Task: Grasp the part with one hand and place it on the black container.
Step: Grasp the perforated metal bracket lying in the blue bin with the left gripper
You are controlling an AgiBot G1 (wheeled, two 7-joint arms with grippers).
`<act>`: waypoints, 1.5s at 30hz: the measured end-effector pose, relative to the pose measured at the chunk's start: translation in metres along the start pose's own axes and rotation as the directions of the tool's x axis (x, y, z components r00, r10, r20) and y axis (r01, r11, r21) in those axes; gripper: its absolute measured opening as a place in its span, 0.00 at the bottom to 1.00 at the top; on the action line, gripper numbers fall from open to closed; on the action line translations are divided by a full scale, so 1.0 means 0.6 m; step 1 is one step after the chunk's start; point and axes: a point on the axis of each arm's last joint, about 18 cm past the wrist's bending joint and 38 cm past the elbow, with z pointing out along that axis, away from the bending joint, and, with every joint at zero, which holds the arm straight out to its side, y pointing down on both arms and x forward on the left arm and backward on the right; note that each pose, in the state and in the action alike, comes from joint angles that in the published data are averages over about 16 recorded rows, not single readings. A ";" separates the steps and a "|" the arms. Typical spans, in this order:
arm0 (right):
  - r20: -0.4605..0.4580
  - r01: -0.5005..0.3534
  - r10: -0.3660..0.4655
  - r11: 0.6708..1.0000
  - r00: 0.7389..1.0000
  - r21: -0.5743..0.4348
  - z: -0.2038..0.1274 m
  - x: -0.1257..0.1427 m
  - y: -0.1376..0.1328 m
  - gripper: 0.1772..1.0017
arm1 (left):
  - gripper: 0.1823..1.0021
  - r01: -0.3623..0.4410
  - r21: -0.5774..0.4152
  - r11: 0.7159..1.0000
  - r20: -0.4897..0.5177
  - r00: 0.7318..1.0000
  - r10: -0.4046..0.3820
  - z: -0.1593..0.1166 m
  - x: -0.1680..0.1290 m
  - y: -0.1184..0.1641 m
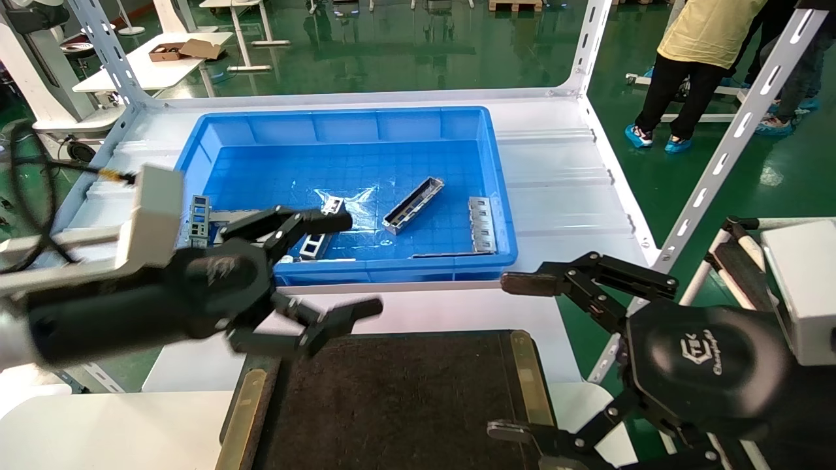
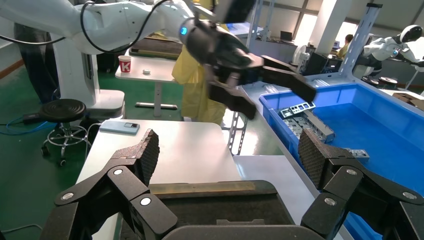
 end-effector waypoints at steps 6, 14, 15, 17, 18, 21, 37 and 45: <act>0.000 0.000 0.000 1.000 1.000 0.000 0.000 0.000 0.000 1.00 | 1.00 -0.004 -0.033 0.999 0.069 0.998 0.006 0.045 -0.051 0.010; 0.000 0.000 0.000 1.000 1.000 0.000 0.000 0.000 0.000 1.00 | 1.00 -0.002 -0.089 0.996 0.162 0.987 0.016 0.108 -0.121 0.027; 0.000 0.000 0.000 1.000 1.000 0.000 0.000 0.000 0.000 1.00 | 1.00 -0.001 -0.097 0.995 0.172 0.985 0.017 0.116 -0.130 0.030; 0.000 0.000 0.000 1.000 1.000 0.000 0.000 0.000 0.000 1.00 | 1.00 0.003 -0.111 0.994 0.194 0.981 0.019 0.133 -0.146 0.035; 0.000 0.000 0.000 1.000 1.000 0.000 0.000 0.000 0.000 1.00 | 1.00 0.005 -0.119 0.993 0.205 0.979 0.020 0.141 -0.154 0.037; 0.000 0.000 0.000 1.000 1.000 0.000 0.000 0.000 0.000 1.00 | 1.00 0.014 -0.141 0.990 0.233 0.972 0.020 0.165 -0.174 0.045; 0.000 0.000 0.000 1.000 1.000 0.000 0.000 0.000 0.000 1.00 | 1.00 0.076 -0.267 0.961 0.361 0.932 0.027 0.256 -0.230 0.099; 0.000 0.000 0.000 1.000 1.000 0.000 0.000 0.000 0.000 1.00 | 1.00 0.117 -0.295 0.948 0.407 0.913 0.014 0.266 -0.235 0.122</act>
